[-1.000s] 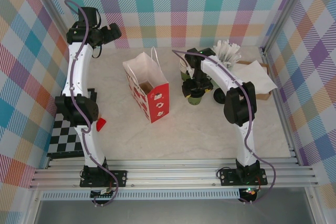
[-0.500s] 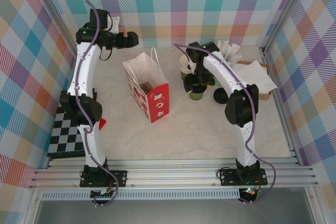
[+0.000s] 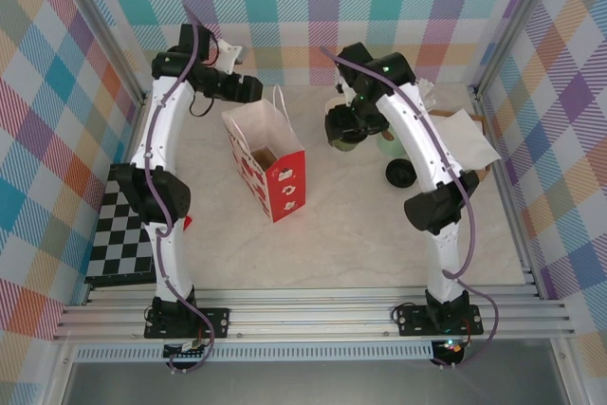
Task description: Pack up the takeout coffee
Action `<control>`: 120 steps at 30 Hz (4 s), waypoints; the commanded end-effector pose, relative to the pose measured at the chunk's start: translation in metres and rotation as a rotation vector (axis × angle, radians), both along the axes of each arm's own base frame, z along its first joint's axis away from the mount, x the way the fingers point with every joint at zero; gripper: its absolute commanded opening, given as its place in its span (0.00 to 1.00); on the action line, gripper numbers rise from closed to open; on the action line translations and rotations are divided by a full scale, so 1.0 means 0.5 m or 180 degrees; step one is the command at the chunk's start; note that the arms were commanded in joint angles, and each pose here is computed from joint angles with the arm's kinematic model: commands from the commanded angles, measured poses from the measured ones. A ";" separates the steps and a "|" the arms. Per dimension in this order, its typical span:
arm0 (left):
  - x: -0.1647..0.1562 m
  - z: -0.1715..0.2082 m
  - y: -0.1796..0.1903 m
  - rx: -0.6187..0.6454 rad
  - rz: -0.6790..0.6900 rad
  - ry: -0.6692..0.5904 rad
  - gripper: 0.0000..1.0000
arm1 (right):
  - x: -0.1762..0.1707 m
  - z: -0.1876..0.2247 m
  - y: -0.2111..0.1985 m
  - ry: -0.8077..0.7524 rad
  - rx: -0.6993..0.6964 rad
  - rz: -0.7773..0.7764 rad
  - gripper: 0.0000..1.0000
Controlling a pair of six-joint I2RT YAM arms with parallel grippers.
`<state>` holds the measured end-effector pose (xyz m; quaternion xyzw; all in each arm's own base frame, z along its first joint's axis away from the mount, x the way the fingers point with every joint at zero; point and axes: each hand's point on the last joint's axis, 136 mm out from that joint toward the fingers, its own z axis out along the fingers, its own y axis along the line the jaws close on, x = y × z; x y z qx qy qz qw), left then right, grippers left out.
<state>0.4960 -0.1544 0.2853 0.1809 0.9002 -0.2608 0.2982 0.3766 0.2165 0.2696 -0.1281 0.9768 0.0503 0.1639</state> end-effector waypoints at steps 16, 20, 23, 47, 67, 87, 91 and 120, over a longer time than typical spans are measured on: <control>-0.013 0.021 -0.170 -0.0317 0.0176 0.0164 0.69 | -0.175 0.176 -0.026 -0.0314 0.0334 -0.0077 0.69; 0.007 0.022 -0.112 0.0050 0.0775 0.0059 0.82 | -0.207 0.207 -0.013 -0.0426 0.0463 -0.0029 0.69; 0.004 0.033 -0.075 0.0134 0.0949 0.0048 0.82 | -0.232 0.220 0.012 -0.0428 0.0604 0.0085 0.69; -0.060 -0.016 -0.001 0.0688 -0.0030 0.0049 0.76 | -0.205 0.163 0.286 -0.0390 0.1095 0.0715 0.67; -0.095 0.032 -0.124 0.0040 0.0046 0.0137 0.02 | -0.151 0.106 0.296 -0.0391 0.0875 0.0591 0.67; -0.172 0.056 -0.210 -0.0634 0.0518 0.1034 0.00 | -0.189 0.057 0.138 0.0057 0.0096 0.0309 0.67; -0.167 0.034 -0.201 -0.0580 0.0783 0.1183 0.00 | -0.186 0.052 0.157 0.0106 0.0204 0.0332 0.67; -0.160 0.015 -0.174 -0.0706 -0.0075 0.0482 0.00 | -0.193 0.001 0.124 0.0415 0.0101 0.0214 0.64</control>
